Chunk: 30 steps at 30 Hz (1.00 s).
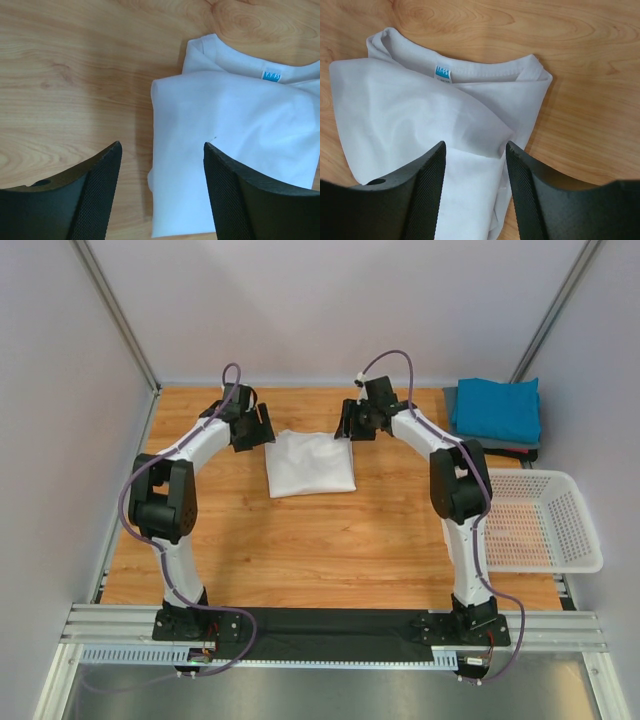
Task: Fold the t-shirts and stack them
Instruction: Fold the tshirt
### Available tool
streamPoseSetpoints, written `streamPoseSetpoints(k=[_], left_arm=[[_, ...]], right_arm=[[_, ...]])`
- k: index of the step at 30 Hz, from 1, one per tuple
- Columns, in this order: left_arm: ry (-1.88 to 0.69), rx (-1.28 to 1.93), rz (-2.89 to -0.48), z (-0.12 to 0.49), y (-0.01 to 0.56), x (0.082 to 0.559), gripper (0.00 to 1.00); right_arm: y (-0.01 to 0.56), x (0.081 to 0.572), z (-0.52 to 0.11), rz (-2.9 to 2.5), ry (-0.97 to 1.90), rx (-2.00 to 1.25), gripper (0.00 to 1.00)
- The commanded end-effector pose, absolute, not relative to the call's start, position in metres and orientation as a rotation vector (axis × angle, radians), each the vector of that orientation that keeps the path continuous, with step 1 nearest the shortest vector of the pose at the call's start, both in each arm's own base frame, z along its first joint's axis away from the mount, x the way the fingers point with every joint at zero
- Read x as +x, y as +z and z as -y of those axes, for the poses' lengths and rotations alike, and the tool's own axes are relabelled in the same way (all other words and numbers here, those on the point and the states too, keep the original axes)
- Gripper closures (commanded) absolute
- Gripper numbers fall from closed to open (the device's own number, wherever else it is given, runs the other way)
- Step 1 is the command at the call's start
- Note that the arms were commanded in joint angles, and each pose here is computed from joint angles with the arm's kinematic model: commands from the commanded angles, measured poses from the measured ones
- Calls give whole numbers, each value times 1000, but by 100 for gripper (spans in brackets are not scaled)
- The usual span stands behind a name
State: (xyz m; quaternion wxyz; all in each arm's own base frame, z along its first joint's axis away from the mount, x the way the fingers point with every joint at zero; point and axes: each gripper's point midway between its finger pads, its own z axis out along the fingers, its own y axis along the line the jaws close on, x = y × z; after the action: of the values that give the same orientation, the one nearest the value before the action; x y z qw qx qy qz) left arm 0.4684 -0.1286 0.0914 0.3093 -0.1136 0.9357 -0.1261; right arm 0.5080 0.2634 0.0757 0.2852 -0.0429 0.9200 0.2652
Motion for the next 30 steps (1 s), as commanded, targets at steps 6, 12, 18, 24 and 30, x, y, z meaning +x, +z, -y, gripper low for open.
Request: streamPoseSetpoints(k=[6,12,18,24,30], left_arm=[[-445,-285,-2427,146,93,502,33],[-451,-280,-2430,148,89,509,41],[-463,-268,-2421,152,84,519,52],[-477,-270,-2412,155,83,525,100],[-498,-234,-2350,156,108,527,100]], right_arm=[[86,528,-277,-2413,763,-117,57],[80,527,-275,-2438,752,-106,59],[68,525,-273,-2469,737,-95,63],[79,527,-273,-2451,739,-80,100],[125,529,-264,-2367,729,-45,100]])
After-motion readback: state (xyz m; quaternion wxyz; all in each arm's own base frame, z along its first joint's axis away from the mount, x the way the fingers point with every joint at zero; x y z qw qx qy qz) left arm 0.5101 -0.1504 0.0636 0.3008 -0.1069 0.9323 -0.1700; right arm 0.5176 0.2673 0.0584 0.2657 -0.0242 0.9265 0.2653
